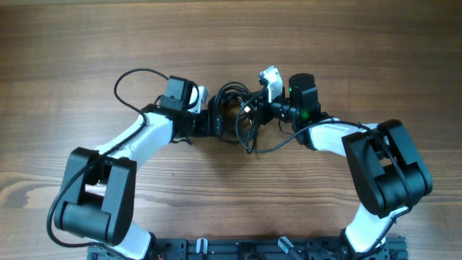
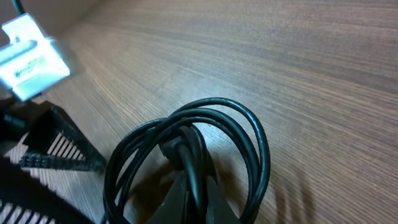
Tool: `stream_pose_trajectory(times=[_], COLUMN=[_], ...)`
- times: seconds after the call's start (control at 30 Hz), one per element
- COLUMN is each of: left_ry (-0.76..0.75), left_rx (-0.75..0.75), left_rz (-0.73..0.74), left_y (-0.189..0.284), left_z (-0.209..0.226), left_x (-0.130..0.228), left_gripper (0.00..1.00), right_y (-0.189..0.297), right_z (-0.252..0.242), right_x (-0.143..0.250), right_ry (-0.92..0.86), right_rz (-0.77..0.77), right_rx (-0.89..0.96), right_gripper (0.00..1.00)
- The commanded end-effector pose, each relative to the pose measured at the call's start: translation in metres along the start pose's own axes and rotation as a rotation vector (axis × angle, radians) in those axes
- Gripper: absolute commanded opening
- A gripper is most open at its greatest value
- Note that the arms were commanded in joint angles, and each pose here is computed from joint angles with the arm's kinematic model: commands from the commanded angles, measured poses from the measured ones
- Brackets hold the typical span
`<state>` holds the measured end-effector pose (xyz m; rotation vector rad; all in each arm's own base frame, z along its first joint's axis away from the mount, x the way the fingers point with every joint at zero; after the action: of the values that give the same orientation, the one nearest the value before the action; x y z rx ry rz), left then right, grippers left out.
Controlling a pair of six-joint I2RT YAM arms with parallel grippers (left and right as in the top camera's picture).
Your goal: Untangle cables
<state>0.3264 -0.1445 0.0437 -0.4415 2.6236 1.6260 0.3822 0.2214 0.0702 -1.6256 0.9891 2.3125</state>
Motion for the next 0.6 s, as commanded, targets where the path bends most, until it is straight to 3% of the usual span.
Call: stream_pose_trajectory(times=[0.0,0.3,0.57], left_ry=[0.234,0.257,0.283], left_rx=[-0.032,-0.132,-0.209], left_rz=[-0.082,-0.138,-0.058], left_y=[-0.004,-0.007,-0.032], left_z=[0.007,0.024,0.046], left_x=[-0.013,-0.018,-0.002], left_gripper=[1.0,1.0,1.0], right_y=[-0.001,-0.001,-0.001], right_z=[0.009,0.014,0.014], right_x=[0.005,0.004,0.002], right_ry=[0.025,0.025,0.03], right_rz=[0.003,-0.003,-0.013], right_rx=[-0.064,-0.102,-0.101], right_gripper=[0.04,0.04,0.04])
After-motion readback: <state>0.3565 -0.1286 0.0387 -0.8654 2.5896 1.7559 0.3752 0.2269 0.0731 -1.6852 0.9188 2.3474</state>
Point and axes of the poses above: each gripper's point midway between its finger pads, its own y axis back along the fingers, its own z axis along the line the jaws close on, x = y × z, the point moved 3 cm from there along y, back along the fingers, and after that the axes turned 13 degrees about y, right-handed, at the moved point
